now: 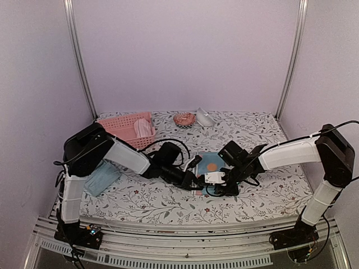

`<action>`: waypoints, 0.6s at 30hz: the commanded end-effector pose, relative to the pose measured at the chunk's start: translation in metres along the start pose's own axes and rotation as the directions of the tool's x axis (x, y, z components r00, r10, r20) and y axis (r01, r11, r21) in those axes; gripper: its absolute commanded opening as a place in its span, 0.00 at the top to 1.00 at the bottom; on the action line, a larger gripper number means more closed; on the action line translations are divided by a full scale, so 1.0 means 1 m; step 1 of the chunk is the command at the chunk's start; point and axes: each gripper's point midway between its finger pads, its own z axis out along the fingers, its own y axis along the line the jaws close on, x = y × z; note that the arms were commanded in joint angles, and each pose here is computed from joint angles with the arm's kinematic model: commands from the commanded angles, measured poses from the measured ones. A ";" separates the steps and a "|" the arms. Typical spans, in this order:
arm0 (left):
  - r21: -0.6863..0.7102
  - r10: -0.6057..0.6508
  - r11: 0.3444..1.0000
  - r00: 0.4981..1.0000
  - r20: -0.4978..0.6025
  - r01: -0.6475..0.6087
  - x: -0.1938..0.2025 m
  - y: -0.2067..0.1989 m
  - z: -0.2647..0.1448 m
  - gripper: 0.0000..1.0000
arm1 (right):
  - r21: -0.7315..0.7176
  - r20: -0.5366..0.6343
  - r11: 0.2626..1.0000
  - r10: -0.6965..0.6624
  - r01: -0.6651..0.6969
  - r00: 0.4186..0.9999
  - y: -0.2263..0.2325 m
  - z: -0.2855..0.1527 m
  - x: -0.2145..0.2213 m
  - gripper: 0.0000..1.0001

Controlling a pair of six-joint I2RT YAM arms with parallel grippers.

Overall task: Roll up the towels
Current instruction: Roll the towel at the center of the board.

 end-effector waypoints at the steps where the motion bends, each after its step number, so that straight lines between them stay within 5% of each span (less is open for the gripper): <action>1: -0.190 0.131 0.974 0.991 0.031 -0.123 -0.010 0.006 -0.040 0.72 | -0.202 0.009 0.977 0.071 -0.067 0.997 0.028 0.000 0.004 0.96; 4: -0.292 0.285 0.925 0.952 0.114 -0.242 -0.022 -0.011 -0.076 0.60 | -0.342 0.050 0.930 0.160 -0.134 0.986 0.036 -0.013 -0.005 0.96; 8: -0.358 0.511 0.823 0.850 0.129 -0.441 -0.002 -0.036 -0.093 0.57 | -0.521 0.048 0.819 0.312 -0.243 0.949 0.035 -0.026 -0.010 0.96; 13: -0.410 0.687 0.672 0.726 0.033 -0.617 0.025 -0.047 -0.074 0.56 | -0.706 -0.023 0.609 0.491 -0.362 0.871 0.017 -0.025 -0.011 0.96; 18: -0.359 0.773 0.584 0.634 -0.028 -0.728 0.023 -0.059 -0.037 0.55 | -0.781 -0.083 0.494 0.524 -0.382 0.847 0.005 -0.015 -0.006 0.96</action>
